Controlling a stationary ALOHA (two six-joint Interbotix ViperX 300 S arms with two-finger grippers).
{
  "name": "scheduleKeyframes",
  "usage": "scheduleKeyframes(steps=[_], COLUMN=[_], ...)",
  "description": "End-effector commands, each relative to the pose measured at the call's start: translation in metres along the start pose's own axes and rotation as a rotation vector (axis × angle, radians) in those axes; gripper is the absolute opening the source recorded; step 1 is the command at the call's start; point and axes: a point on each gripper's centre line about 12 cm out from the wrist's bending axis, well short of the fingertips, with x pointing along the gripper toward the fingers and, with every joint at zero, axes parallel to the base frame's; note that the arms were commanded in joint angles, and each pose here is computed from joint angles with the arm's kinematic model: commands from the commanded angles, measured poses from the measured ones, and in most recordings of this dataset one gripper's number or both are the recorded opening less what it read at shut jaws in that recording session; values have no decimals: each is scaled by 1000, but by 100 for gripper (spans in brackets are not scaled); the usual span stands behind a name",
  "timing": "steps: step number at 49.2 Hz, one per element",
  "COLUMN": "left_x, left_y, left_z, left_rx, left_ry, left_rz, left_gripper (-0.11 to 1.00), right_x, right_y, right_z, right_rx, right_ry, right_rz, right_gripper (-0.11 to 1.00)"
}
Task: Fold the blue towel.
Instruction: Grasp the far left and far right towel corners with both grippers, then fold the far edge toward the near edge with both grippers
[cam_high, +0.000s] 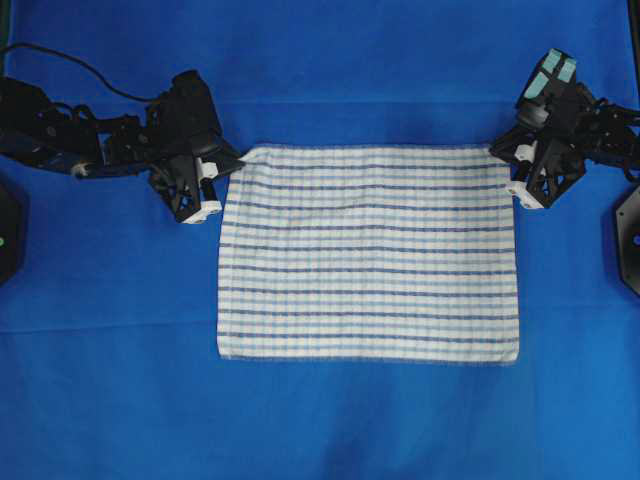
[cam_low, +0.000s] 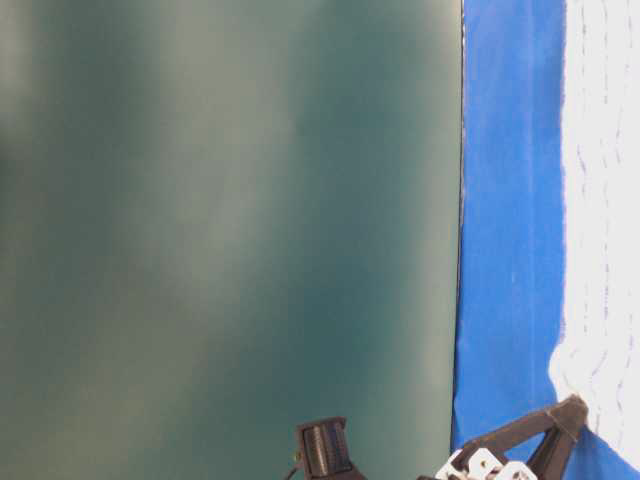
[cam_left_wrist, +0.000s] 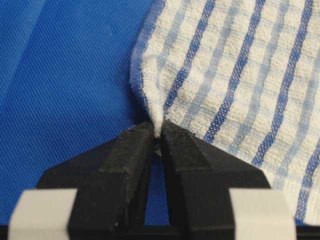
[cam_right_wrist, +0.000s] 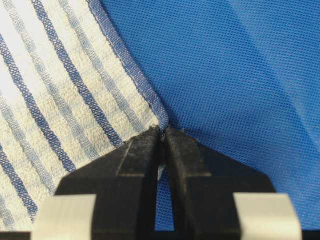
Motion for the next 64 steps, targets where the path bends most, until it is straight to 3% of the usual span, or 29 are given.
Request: scheduleKeyframes(steps=[1,13,23,30,40,47,54,60,64], left_x=[-7,-31,-42,-41,-43,-47,-53,-59,-65], left_y=[-2,0,1,1,-1,-13,-36,-59,-73], left_z=[7,31,46,52,51,47,43,40,38], left_rx=[8,9,65,81,73,91,140,172,170], left_ry=[-18,-57,-104,-114,-108,-77,-49,-34,-29], left_rz=[-4,-2,1,2,-3,-31,-86,-141,-175], left_gripper=[4,4,4,4,4,4,4,4,4], right_x=[-2,-19,-36,-43,-46,-47,-51,-60,-67], right_y=[0,0,1,2,7,19,38,61,76], right_z=[10,25,32,30,29,24,18,11,5], right_rx=[4,14,15,15,15,4,5,-4,-14], right_ry=[-38,-114,-147,-149,-154,-130,-106,-86,-69], right_rz=[-1,2,2,5,22,61,126,210,268], right_gripper=[5,5,5,5,5,5,5,5,5])
